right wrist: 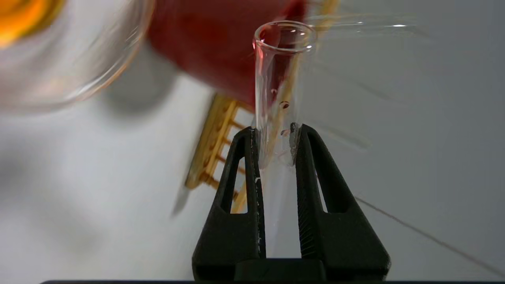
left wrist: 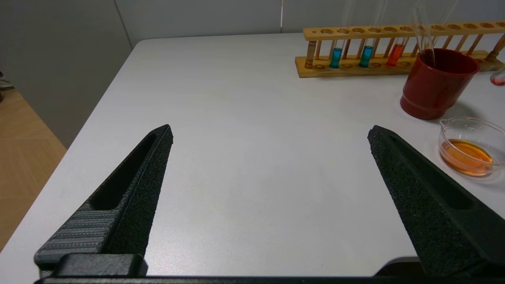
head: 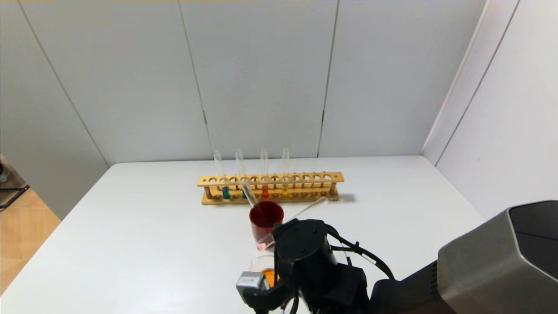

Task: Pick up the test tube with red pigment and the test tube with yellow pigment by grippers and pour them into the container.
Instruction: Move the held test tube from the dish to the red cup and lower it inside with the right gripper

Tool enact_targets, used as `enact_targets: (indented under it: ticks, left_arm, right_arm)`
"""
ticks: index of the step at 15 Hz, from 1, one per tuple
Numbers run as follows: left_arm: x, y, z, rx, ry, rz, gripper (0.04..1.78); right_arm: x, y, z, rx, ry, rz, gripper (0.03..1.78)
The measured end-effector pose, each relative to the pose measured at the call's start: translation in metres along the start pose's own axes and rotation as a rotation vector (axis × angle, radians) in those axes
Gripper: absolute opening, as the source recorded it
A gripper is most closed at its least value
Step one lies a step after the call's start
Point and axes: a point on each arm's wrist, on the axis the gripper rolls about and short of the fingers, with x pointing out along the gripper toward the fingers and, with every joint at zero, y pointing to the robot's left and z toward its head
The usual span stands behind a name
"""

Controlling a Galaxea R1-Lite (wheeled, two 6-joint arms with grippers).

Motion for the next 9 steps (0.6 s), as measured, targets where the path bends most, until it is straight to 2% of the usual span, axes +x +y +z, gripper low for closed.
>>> enact_targets:
  ticks: [1, 3, 9]
  left_arm:
    - [0.000, 0.000, 0.000, 0.000, 0.000, 0.000, 1.75]
    - [0.000, 0.000, 0.000, 0.000, 0.000, 0.000, 1.75]
    - [0.000, 0.000, 0.000, 0.000, 0.000, 0.000, 1.75]
  right_arm:
    - [-0.001, -0.005, 0.003, 0.069, -0.014, -0.028, 0.32]
    - [-0.004, -0.016, 0.012, 0.245, -0.045, -0.069, 0.32]
    - [-0.017, -0.044, 0.022, 0.850, -0.135, -0.114, 0.32]
